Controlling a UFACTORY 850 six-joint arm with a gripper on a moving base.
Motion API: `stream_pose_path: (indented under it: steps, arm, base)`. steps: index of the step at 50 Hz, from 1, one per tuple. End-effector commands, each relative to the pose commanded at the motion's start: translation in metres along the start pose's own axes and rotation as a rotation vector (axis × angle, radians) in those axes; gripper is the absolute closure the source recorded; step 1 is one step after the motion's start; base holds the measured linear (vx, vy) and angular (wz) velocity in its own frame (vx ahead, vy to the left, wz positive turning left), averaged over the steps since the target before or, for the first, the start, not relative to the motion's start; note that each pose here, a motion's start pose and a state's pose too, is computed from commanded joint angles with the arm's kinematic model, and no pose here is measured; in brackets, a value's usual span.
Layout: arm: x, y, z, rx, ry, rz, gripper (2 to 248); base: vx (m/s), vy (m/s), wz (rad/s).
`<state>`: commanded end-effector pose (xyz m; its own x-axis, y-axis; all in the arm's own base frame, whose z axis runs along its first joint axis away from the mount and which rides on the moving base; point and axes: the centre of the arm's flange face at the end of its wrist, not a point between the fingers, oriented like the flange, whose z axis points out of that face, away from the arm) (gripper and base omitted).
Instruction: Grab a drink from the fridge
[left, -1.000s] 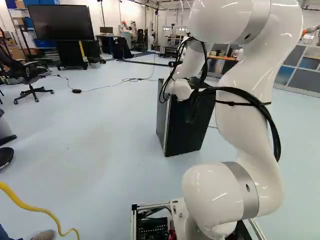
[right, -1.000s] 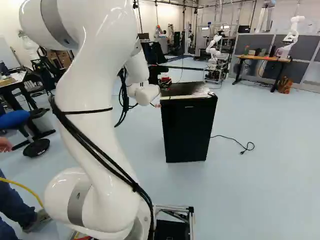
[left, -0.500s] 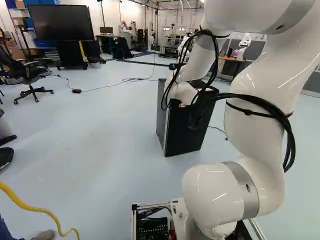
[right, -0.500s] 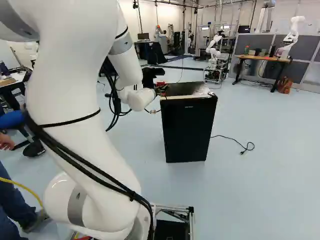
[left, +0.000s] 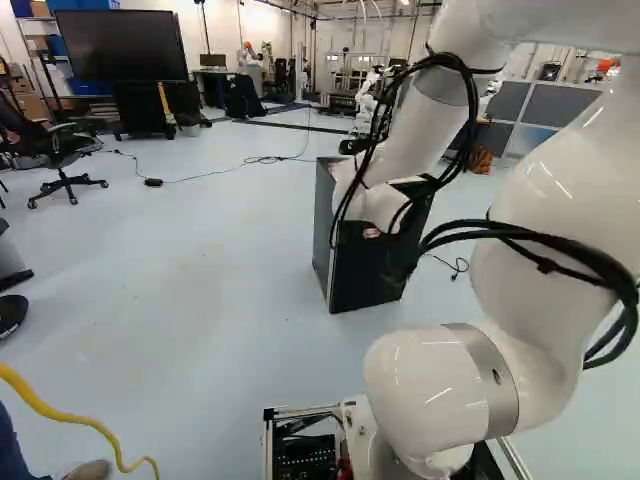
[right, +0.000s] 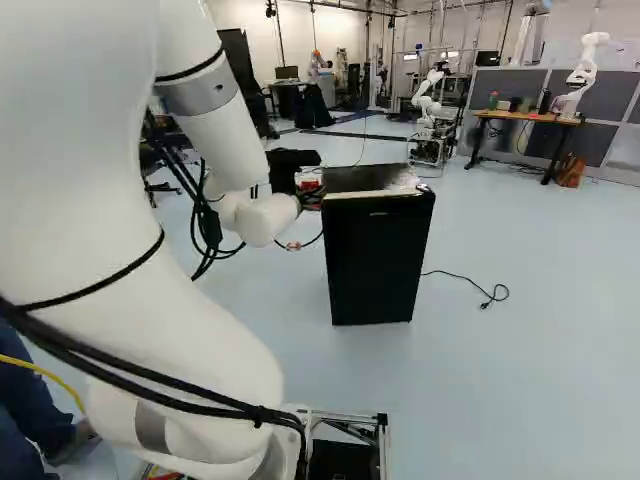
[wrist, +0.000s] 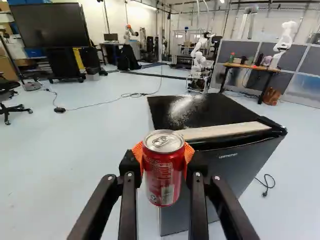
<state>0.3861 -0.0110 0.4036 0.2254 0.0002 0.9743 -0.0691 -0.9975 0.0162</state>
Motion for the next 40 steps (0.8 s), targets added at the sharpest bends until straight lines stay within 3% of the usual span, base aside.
stream_pose_path:
  steps: [23, 40]
  arm:
    - [-0.031, -0.002, -0.057, 0.038, -0.055, -0.002, 153]
    - [-0.048, -0.003, -0.084, 0.057, -0.082, -0.003, 153]
  base:
    - [0.000, 0.000, 0.000]
    - [0.000, 0.000, 0.000]
